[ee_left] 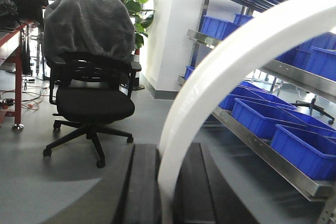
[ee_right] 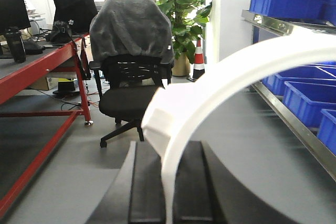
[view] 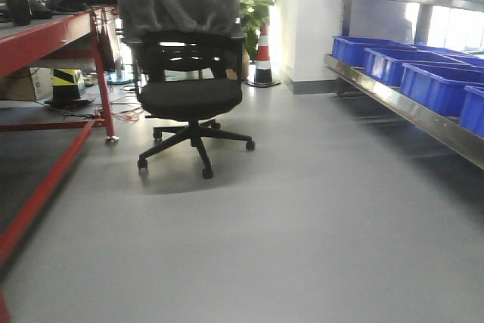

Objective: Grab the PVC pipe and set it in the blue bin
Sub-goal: 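Turn and drive the base up to the shelf of blue bins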

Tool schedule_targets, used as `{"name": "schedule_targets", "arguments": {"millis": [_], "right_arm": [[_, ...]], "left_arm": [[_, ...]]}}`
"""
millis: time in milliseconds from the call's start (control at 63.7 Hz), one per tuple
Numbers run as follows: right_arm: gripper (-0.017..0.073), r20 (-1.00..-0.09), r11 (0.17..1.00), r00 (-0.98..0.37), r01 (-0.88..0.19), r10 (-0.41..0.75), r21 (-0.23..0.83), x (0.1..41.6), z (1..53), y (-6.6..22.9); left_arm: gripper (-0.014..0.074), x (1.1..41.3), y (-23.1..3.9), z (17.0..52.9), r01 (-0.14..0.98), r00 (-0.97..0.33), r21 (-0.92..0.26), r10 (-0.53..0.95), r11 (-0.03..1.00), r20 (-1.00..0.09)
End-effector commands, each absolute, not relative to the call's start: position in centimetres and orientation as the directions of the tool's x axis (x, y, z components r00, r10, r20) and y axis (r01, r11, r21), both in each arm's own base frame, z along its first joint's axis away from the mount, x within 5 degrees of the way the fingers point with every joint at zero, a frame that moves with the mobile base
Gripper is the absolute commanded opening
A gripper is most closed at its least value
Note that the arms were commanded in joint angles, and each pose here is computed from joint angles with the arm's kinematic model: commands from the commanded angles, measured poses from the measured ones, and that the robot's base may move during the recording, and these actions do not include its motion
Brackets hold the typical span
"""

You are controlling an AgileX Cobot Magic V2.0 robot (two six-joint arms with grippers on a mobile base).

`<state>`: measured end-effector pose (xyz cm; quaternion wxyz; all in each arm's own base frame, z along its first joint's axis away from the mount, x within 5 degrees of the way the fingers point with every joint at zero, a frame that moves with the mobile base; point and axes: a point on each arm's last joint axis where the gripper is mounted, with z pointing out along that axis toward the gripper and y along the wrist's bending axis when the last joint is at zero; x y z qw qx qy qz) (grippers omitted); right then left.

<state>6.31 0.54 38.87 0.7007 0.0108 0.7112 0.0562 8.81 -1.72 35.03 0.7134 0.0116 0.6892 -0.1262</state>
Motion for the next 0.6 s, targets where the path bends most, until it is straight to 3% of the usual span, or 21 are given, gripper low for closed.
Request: {"name": "schedule_targets", "arguments": {"millis": [0,581], "right_arm": [[-0.0168,-0.996,0.994,0.017,-0.064,0.089,0.088,6.20,39.18,0.51],[-0.0168,-0.996,0.994,0.017,-0.064,0.089,0.088,6.20,39.18,0.51]], "left_arm": [[-0.0111,8.69,-1.66,35.38,0.197,0.048,-0.165,-0.177,0.966,-0.983],[-0.0111,8.69,-1.66,35.38,0.197,0.048,-0.165,-0.177,0.966,-0.983]]}}
